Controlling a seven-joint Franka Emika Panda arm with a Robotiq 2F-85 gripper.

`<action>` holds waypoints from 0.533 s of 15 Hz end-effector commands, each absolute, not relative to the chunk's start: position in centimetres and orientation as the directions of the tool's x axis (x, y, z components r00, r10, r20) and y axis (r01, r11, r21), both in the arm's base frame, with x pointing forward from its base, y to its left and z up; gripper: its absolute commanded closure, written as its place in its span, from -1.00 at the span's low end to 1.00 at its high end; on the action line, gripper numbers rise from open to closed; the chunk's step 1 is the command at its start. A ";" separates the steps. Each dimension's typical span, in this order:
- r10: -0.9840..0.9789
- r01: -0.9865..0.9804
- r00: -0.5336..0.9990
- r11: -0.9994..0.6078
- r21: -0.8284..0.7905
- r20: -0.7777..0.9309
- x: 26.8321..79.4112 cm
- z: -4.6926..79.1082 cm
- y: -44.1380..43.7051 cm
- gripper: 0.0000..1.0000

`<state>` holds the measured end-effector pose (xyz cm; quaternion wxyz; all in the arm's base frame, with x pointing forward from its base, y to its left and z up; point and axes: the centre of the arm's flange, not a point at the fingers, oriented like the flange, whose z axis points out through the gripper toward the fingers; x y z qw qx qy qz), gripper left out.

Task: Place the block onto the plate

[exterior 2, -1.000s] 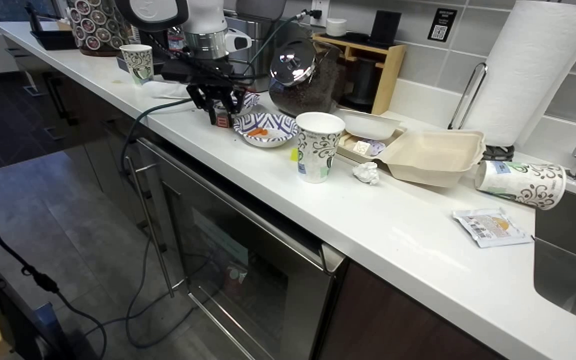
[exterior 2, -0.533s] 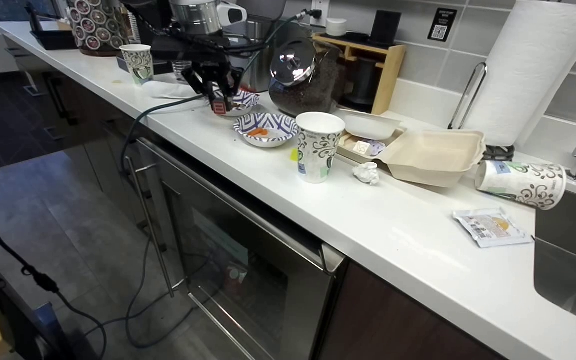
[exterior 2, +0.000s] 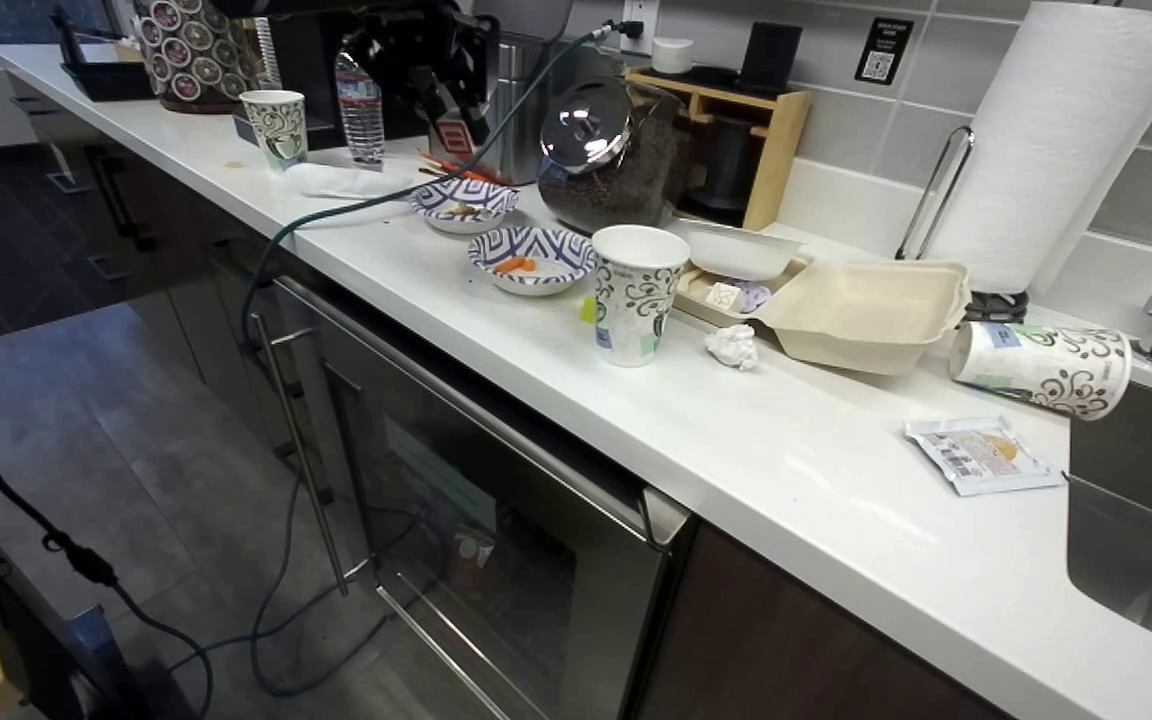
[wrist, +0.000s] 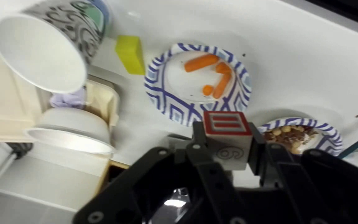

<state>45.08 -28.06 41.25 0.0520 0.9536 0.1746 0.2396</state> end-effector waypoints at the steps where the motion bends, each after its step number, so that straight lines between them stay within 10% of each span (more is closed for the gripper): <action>1: 0.329 0.275 0.831 -0.944 0.182 0.448 44.5 41.5 -29.5 0.32; 3: 0.304 0.249 0.839 -0.952 0.178 0.452 44.2 41.5 -30.5 0.32; 4: 0.300 0.247 0.840 -0.953 0.174 0.452 44.4 41.3 -30.3 0.82; 8: 0.145 -0.004 0.839 -0.962 0.273 0.524 49.2 41.6 -31.5 0.82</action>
